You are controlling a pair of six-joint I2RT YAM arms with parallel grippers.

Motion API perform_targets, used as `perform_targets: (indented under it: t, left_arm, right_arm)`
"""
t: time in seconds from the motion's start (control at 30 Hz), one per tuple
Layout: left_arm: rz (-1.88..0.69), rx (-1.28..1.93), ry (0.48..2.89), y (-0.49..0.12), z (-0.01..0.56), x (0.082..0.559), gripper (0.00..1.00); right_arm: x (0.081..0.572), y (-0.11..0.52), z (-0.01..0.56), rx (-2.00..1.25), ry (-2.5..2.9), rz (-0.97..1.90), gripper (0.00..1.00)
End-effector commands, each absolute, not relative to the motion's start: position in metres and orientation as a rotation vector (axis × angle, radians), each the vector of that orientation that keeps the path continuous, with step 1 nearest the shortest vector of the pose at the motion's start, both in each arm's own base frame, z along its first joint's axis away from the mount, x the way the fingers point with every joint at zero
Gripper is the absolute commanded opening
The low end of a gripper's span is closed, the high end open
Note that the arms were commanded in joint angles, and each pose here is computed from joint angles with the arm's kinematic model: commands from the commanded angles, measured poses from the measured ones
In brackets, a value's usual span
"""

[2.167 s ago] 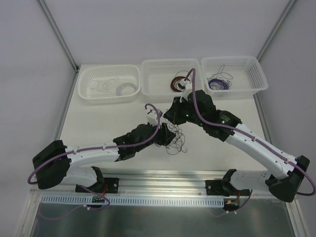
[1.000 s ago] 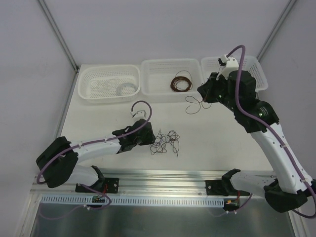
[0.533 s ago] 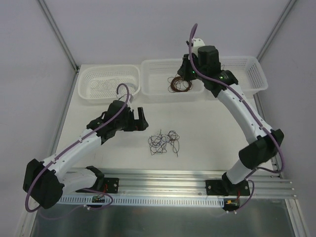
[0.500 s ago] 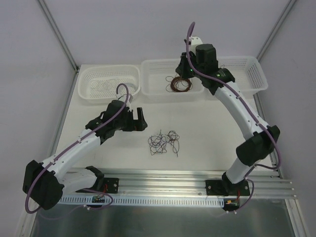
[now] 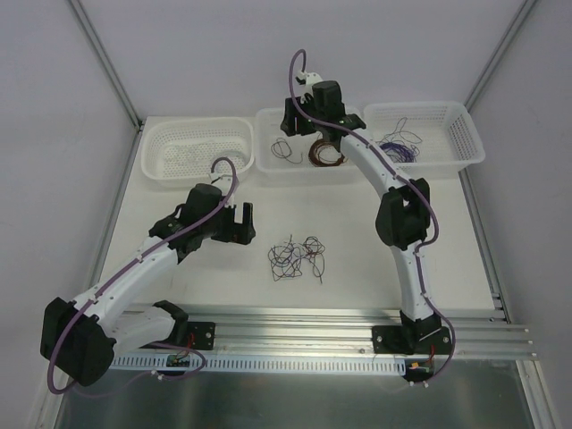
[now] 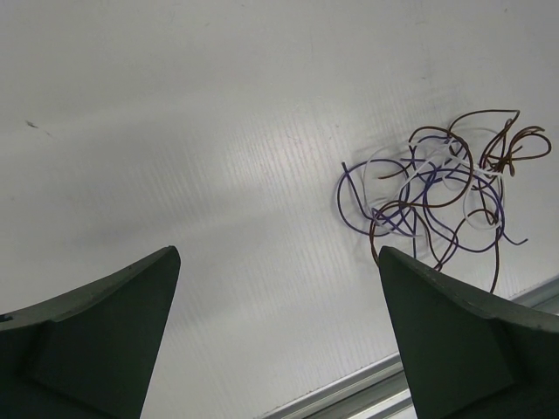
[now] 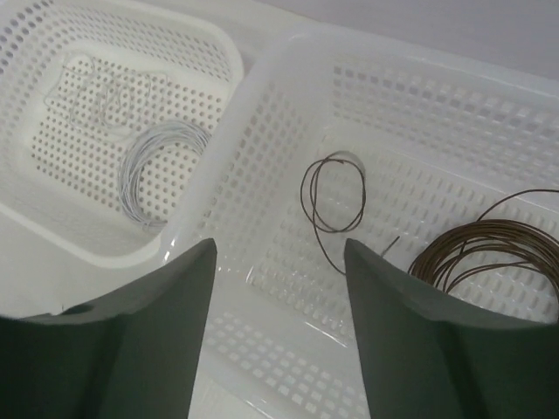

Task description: Untangle the cables

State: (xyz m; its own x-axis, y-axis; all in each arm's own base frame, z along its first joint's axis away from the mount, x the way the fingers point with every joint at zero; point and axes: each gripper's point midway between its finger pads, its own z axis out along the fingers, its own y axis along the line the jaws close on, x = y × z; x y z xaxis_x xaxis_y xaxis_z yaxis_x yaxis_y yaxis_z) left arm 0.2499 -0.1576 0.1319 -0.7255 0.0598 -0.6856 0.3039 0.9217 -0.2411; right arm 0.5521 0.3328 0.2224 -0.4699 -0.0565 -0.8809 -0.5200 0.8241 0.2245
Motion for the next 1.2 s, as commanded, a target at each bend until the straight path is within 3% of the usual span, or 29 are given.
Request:
perform_targets:
  t: [0.0,0.13,0.27,0.33,0.5,0.8,1.17]
  left_arm:
    - [-0.430,0.286,2.325,-0.155,0.137,0.251,0.99]
    - [-0.464,0.295,2.324,-0.159,0.138,0.249,0.99]
    - [-0.534,0.321,2.314,-0.168,0.141,0.243,0.99]
    - [-0.599,0.350,2.307,-0.176,0.143,0.239,0.99]
    - [-0.722,0.396,2.293,-0.193,0.147,0.230,0.99]
    - [-0.763,0.367,2.346,-0.220,0.136,0.211,0.99]
    - [-0.742,0.383,2.444,-0.262,0.111,0.184,0.91]
  right_arm:
    - [0.543,0.334,0.276,-0.440,1.879,0.640,0.66]
    - [0.514,0.315,0.279,-0.462,1.917,0.613,0.78]
    - [0.470,0.293,0.279,-0.467,1.996,0.606,0.79]
    - [0.446,0.280,0.255,-0.454,2.092,0.595,0.79]
    - [0.373,0.253,0.260,-0.457,2.133,0.602,0.79]
    - [0.266,0.222,0.201,-0.410,2.309,0.609,0.74]
    - [0.188,0.231,0.114,-0.403,2.510,0.644,0.66]
